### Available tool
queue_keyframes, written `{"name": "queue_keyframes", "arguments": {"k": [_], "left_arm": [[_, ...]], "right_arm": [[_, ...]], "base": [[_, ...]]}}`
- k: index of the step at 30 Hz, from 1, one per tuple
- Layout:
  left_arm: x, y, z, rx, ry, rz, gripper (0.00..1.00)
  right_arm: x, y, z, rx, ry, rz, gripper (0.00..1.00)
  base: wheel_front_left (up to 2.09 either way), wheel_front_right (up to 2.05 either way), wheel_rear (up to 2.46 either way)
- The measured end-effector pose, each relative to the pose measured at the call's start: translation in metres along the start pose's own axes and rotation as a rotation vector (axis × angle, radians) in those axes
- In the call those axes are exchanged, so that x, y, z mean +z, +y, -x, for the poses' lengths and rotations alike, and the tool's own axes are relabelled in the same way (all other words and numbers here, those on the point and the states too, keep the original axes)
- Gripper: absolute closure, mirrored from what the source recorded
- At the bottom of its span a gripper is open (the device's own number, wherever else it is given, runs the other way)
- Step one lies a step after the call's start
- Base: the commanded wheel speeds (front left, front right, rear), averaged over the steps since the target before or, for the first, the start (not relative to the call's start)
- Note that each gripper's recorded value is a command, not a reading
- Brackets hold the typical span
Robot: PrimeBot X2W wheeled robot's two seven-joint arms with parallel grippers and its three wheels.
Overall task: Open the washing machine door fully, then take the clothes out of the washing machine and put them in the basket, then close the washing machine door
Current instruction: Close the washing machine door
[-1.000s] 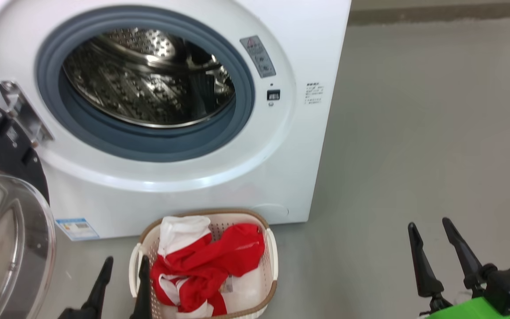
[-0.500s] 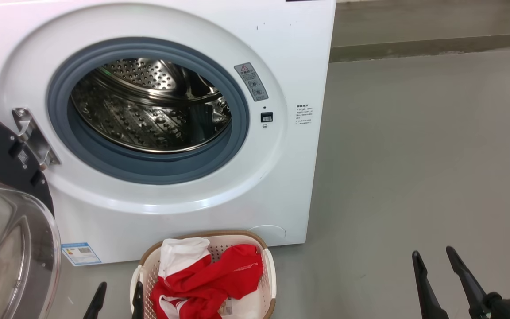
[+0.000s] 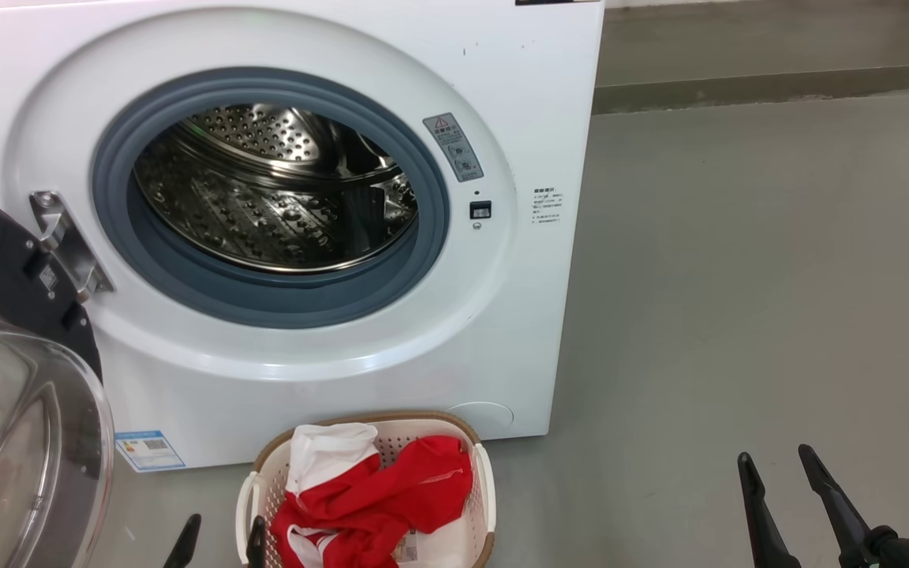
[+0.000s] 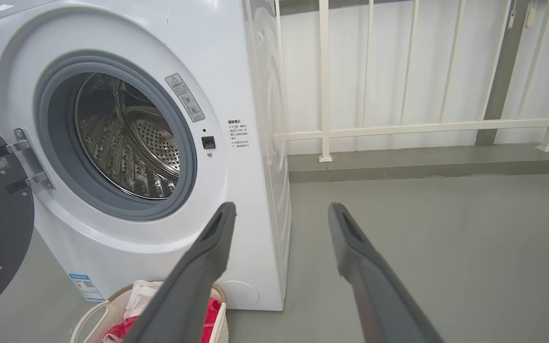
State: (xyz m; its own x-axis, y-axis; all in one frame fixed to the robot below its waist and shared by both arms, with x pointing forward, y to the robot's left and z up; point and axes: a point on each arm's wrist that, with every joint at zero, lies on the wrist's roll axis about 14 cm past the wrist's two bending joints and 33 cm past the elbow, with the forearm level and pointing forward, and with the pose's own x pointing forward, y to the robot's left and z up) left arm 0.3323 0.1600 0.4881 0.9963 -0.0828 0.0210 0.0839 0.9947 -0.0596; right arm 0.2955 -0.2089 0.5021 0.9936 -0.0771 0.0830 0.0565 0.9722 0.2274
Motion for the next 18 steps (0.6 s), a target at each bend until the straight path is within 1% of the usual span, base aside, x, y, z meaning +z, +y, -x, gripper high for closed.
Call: {"name": "queue_keyframes", "arguments": {"k": [10,14,18], "left_arm": [[-0.0024,0.0005,0.0009,0.001,0.008,-0.002,0.00],[-0.0025,0.0002,0.0004,0.000,0.008,-0.002,0.00],[-0.0024,0.0003,0.0001,-0.001,0.008,-0.006,0.00]], "right_arm": [[-0.0001,0.0018,-0.0004,0.005,0.000,-0.003,0.00],[0.0000,0.0011,0.0000,0.003,0.000,-0.003,0.00],[0.0001,0.0006,0.0002,0.001,-0.001,-0.003,0.00]], "base": [[-0.10,0.10,0.00],[-0.80,0.80,0.00],[-1.34,1.34,0.00]]}}
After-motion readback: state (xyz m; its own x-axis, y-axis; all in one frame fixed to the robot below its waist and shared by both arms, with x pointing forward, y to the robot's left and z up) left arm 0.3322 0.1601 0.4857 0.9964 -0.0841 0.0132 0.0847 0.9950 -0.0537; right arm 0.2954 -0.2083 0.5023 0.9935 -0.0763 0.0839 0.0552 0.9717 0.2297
